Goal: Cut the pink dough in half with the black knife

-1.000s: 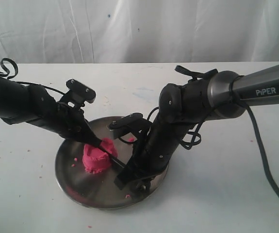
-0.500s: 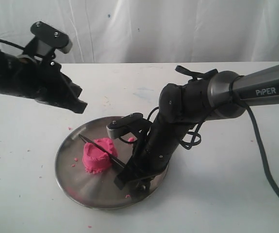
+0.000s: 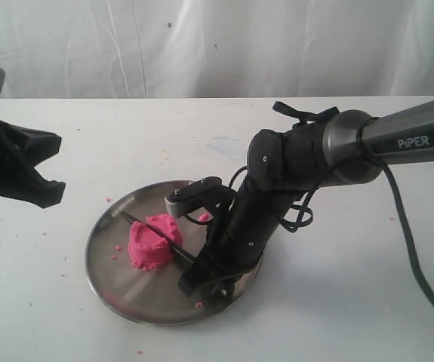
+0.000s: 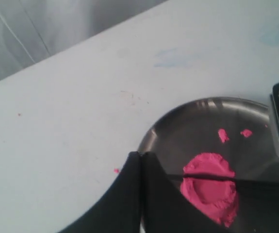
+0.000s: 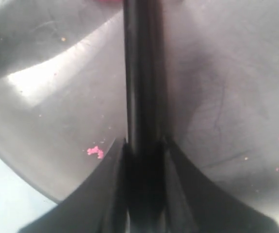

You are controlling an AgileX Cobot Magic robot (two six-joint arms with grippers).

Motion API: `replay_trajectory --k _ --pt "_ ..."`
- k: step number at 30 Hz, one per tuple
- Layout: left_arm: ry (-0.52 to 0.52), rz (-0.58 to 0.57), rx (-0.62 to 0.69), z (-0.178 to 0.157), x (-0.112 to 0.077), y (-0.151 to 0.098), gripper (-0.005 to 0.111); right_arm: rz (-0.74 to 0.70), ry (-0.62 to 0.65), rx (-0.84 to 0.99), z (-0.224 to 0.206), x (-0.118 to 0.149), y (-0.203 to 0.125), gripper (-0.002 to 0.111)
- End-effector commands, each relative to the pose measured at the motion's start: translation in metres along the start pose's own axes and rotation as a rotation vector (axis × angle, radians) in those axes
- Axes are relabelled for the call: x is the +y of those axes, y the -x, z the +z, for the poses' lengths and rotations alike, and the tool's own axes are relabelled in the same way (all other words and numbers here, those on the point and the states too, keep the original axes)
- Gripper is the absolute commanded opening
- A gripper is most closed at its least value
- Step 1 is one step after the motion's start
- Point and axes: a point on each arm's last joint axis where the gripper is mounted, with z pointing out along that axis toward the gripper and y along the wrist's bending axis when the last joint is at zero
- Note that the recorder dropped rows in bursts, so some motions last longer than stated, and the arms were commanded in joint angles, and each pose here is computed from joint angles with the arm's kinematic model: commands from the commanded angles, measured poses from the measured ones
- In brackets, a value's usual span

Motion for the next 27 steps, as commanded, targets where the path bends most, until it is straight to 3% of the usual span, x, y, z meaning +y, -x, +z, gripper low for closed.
replay_trajectory --k 1,10,27 --pt "0.048 -0.015 -0.080 -0.007 0.004 0.006 0.000 -0.053 0.031 0.070 0.006 0.008 -0.006 0.000" --pt "0.084 -0.018 -0.124 -0.007 0.007 0.010 0.000 -0.114 0.045 0.093 0.008 0.019 -0.007 0.000" --pt "0.082 -0.018 -0.121 -0.007 0.007 0.010 0.000 0.019 -0.102 0.032 0.008 0.006 -0.001 0.000"
